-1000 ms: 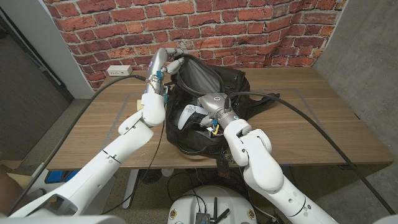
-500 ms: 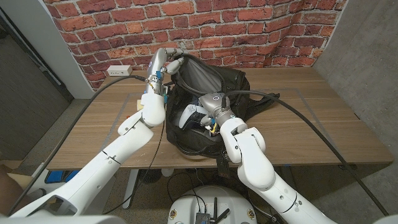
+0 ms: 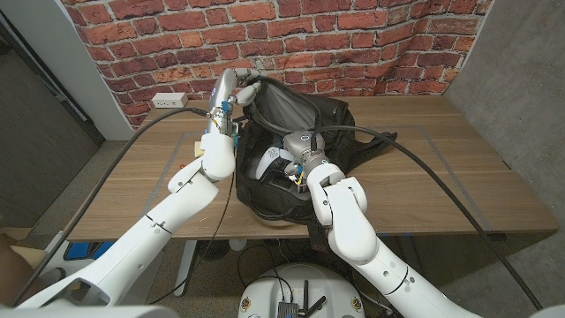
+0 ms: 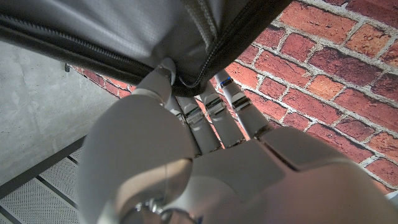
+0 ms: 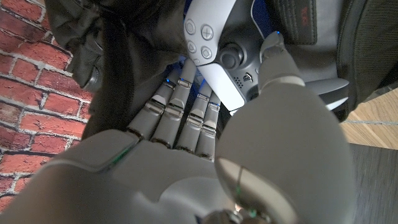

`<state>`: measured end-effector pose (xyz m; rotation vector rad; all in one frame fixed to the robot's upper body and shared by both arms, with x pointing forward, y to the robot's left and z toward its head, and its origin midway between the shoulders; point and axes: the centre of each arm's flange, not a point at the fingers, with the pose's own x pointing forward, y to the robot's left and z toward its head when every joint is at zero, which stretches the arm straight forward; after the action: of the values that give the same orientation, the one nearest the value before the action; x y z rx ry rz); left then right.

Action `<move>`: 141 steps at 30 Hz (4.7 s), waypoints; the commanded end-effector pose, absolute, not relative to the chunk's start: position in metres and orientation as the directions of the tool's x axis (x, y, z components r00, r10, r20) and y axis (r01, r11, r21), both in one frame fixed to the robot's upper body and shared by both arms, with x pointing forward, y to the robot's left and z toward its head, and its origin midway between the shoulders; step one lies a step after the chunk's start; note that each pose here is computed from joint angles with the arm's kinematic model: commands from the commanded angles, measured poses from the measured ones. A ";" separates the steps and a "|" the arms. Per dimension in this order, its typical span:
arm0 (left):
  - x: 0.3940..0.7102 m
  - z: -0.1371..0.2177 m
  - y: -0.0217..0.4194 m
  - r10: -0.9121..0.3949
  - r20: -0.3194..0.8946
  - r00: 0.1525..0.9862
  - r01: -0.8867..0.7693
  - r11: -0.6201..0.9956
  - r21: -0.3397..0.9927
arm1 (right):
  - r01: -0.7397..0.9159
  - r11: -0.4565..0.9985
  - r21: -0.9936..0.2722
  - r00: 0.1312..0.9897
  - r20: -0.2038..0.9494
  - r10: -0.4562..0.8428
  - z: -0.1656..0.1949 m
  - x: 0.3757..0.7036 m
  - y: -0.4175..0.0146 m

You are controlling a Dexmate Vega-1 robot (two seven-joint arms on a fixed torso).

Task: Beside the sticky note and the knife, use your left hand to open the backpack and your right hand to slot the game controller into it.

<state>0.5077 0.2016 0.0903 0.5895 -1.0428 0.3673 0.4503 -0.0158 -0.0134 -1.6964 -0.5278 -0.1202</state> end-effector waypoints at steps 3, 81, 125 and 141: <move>0.506 0.088 0.200 0.019 0.885 0.466 -0.549 0.791 0.272 | 0.370 -0.122 -0.921 0.914 0.336 0.228 -0.012 0.464 -0.011; 0.516 0.086 0.208 0.040 0.879 0.476 -0.540 0.802 0.256 | 0.222 -0.091 -0.971 0.960 0.201 0.193 -0.003 0.467 0.006; 0.500 0.074 0.204 0.044 0.873 0.487 -0.537 0.803 0.260 | 0.265 -0.014 -0.964 0.915 0.247 0.320 -0.024 0.392 -0.032; 0.495 0.070 0.204 0.054 0.872 0.487 -0.545 0.798 0.255 | 0.250 0.025 -0.968 0.918 0.245 0.312 -0.039 0.369 -0.052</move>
<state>0.4985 0.2041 0.0728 0.5528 -1.0062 0.3813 0.3843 -0.0394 -0.0306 -1.5827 -0.4562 0.0466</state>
